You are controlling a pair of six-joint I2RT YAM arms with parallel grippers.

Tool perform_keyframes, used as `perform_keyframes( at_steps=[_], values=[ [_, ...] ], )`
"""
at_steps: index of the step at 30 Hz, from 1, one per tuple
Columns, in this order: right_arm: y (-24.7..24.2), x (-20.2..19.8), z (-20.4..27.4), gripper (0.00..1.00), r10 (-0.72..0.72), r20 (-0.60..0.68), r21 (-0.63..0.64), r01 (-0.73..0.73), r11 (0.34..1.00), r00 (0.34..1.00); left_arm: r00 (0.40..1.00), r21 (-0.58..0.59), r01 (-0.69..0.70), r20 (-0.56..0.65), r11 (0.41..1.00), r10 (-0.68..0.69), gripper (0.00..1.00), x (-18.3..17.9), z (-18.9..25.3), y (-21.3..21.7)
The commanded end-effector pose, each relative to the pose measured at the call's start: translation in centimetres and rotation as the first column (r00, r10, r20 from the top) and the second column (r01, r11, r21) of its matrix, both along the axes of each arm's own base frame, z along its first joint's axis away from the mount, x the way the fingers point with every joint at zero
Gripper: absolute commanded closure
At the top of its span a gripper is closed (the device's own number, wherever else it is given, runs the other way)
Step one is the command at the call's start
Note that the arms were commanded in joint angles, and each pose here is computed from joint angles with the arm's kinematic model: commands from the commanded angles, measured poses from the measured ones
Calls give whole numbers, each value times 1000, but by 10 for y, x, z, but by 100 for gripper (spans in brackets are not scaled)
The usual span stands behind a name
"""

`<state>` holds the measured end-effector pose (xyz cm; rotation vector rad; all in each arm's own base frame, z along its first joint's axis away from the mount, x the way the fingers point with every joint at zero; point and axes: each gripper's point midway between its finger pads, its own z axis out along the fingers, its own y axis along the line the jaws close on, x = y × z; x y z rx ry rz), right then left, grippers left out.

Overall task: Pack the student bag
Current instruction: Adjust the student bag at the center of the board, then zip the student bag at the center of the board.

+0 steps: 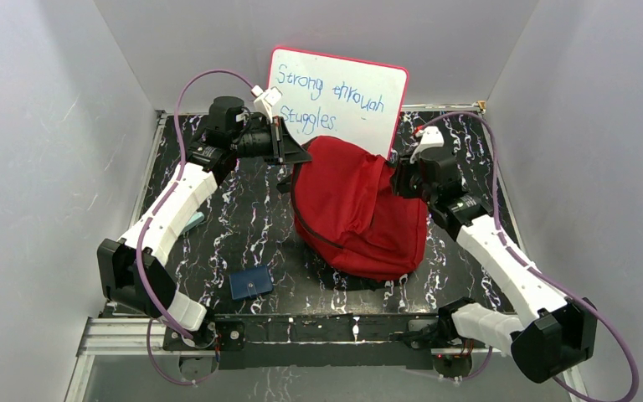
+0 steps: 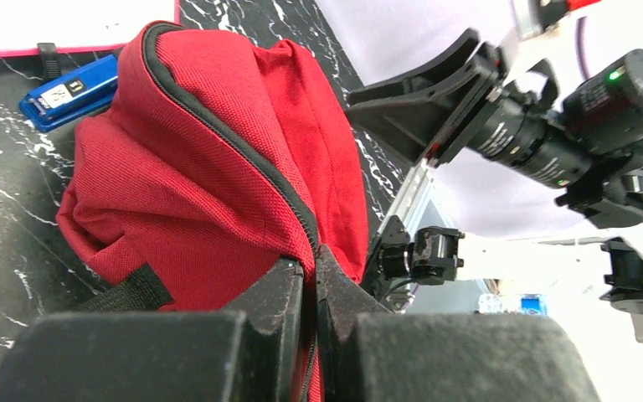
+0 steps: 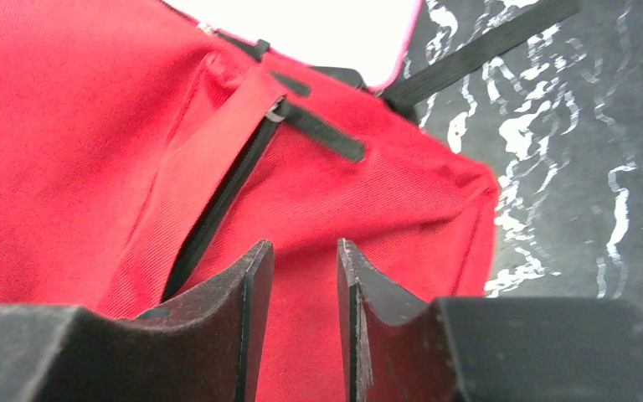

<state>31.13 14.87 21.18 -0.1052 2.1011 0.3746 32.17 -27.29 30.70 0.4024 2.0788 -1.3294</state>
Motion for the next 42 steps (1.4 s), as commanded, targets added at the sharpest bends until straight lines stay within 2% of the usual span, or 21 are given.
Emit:
perform_keyframes(
  at_steps=[1, 7, 14, 18, 22, 26, 34, 42],
  values=[
    [-24, 27, 24, 56, -35, 93, -111, 46, 993, 995, 992, 8, -29, 125, 1000, 28, 100, 4, 27, 6],
    [-25, 41, 26, 55, -10, 93, -90, 19, 996, 996, 966, 198, -255, 91, 946, 242, 100, 28, -21, 42],
    [-5, 44, 21, 53, 130, 41, -23, -129, 991, 991, 953, 303, -289, 2, 908, 302, 99, 31, -85, 57],
    [6, 47, 29, 53, 143, 44, 75, -146, 986, 989, 945, 332, -315, 19, 889, 327, 79, 37, -91, 63],
    [20, 51, 33, 46, 121, 6, 224, -119, 967, 993, 939, 335, -336, 46, 880, 341, 59, 46, -84, 65],
    [31, 57, 34, 42, 84, -39, 356, -64, 932, 996, 938, 329, -342, 57, 880, 343, 51, 52, -78, 64],
    [37, 68, 19, 37, -1, -149, 522, 79, 849, 989, 930, 336, -364, 78, 869, 359, 32, 47, -75, 71],
    [37, 72, -1, 37, -34, -237, 586, 170, 792, 971, 926, 374, -374, 97, 849, 365, 29, 43, -80, 79]
  ],
)
